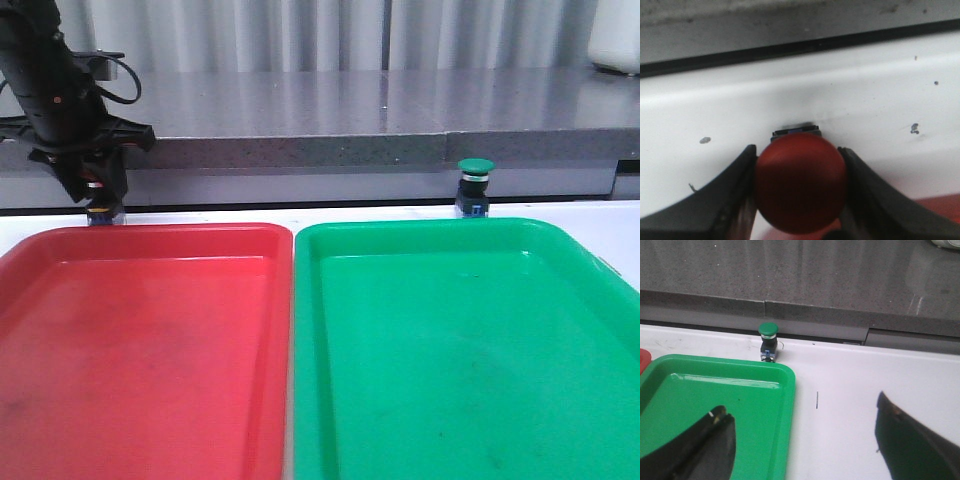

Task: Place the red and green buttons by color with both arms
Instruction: 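Lift the red button and carry it toward the red tray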

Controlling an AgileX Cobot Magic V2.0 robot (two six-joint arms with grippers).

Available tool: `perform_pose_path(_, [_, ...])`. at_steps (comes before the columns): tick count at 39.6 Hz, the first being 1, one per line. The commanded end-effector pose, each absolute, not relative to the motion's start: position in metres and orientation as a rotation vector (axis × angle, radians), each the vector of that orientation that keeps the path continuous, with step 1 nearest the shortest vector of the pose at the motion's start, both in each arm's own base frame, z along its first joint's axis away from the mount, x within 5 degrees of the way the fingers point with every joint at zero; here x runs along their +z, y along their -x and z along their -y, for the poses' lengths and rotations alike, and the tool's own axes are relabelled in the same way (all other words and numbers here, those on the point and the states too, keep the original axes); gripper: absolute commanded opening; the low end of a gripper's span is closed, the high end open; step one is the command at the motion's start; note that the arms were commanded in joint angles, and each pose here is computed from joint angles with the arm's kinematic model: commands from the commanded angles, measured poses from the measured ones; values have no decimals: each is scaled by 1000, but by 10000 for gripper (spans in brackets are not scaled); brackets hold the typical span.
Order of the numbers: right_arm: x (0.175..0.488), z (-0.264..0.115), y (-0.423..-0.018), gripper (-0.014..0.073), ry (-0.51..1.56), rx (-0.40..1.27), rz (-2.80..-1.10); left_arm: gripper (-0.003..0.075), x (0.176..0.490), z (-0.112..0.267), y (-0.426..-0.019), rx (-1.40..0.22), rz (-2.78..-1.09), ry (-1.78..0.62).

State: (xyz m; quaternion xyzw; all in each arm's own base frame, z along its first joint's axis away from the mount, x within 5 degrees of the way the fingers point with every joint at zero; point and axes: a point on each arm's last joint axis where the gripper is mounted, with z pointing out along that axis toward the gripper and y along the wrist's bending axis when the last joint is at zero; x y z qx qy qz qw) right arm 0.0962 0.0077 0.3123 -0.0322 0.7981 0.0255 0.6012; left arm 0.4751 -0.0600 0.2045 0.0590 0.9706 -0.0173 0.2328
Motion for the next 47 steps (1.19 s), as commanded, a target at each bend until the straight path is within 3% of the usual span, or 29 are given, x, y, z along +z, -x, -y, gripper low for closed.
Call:
perform_pose_path(1, [330,-7,-99,590,55,57,-1752,70,273,58,-466,-55,-2490,-145])
perform_pose_path(11, [330,-7,-99,590,55,57,-1752,69,317,56,-424,-72,-2398,-143])
perform_pose_path(18, [330,-7,-99,590,55,57,-1752,70,319,62,-375,-100,-2381,-171])
perform_pose_path(33, [330,-7,-99,590,55,57,-1752,70,261,108,-282,-218,-2436,-372])
perform_pose_path(47, [330,-7,-99,590,55,57,-1752,73,225,125,-273,-231,-2502,-450])
